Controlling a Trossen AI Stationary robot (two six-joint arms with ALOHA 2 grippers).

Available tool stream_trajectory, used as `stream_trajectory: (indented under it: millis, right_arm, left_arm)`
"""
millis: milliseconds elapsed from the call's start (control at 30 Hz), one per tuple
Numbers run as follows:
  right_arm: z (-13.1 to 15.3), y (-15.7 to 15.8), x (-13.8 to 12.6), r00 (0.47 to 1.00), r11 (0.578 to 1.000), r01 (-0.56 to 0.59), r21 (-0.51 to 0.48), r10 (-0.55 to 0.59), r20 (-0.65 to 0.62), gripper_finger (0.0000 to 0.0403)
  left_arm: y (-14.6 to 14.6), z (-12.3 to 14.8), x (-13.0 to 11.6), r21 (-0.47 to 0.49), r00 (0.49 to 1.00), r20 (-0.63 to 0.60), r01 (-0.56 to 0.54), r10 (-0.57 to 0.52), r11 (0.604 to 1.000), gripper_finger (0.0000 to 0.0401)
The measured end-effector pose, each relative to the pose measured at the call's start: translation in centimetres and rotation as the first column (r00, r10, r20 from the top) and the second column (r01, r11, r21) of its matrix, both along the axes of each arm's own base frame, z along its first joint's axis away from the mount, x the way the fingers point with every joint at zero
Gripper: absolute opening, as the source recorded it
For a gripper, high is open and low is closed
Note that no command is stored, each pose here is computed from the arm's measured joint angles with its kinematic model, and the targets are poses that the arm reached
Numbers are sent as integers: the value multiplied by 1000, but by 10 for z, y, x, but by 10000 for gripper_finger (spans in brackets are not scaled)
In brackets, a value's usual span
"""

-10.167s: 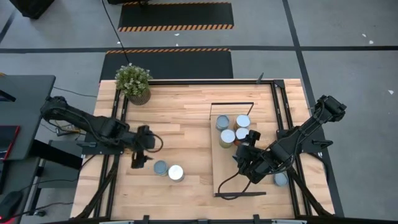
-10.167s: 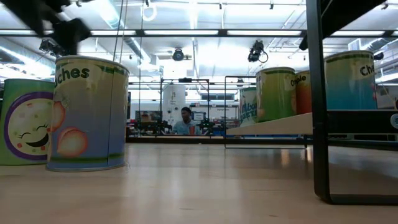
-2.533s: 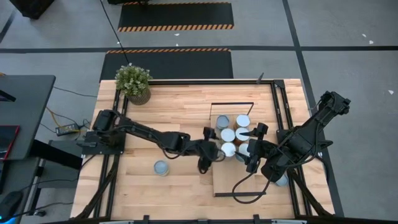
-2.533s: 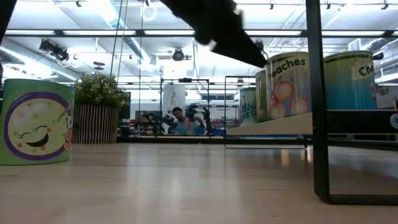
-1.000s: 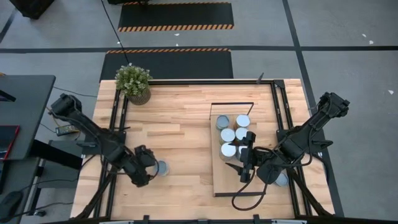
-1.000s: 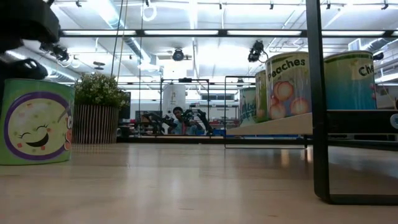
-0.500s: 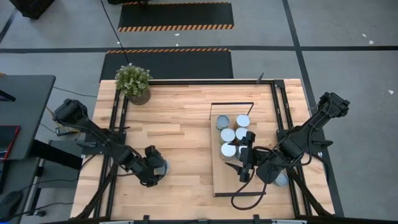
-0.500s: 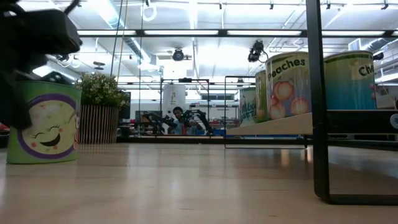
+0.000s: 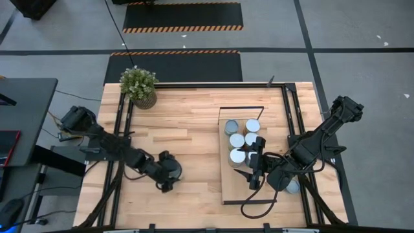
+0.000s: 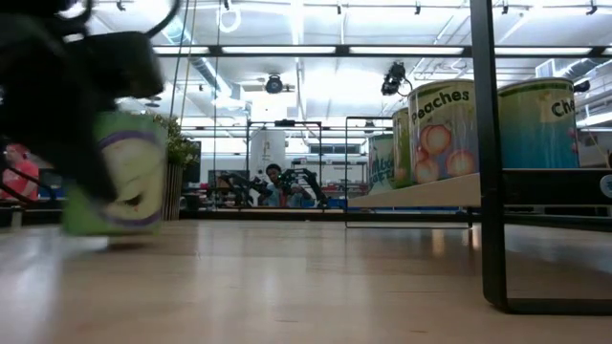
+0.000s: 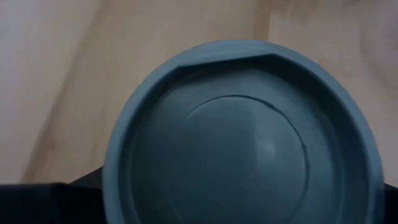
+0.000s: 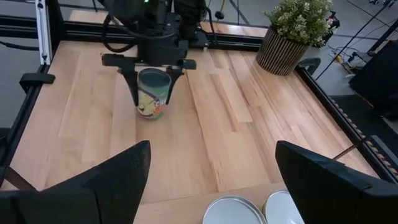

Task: Pick and place cans onto a shelf
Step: Put the canned chicken soup can on the shelf

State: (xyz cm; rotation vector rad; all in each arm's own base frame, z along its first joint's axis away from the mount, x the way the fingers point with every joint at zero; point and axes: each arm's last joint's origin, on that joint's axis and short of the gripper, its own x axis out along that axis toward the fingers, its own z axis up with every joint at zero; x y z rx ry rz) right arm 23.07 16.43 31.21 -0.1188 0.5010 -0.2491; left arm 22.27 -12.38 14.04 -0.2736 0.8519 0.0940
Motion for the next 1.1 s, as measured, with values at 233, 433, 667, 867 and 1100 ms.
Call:
stream_trajectory:
  millis: [233, 433, 667, 867, 1100]
  right_arm:
    - [0, -2, 2, 1000, 1000, 8, -6, -8, -1, 352]
    - [6, -2, -1, 1000, 1000, 19, -22, -18, 10, 352]
    - [14, 2, -7, 1000, 999, 0, -45, 1, 27, 352]
    - [14, 4, -9, 1000, 999, -10, -44, 11, 26, 352]
    - [14, 4, -10, 1000, 999, -12, -52, 13, 20, 352]
  left_arm:
    - [1, 45, 44, 62, 984, 160, 73, -82, 995, 290]
    - [-6, 70, 93, 167, 960, 212, 151, -185, 974, 290]
    - [-7, 72, 149, 226, 934, 189, 260, -304, 939, 290]
    - [5, 56, 183, 213, 917, 158, 330, -365, 920, 291]
    - [6, 44, 200, 230, 879, 172, 403, -444, 886, 291]
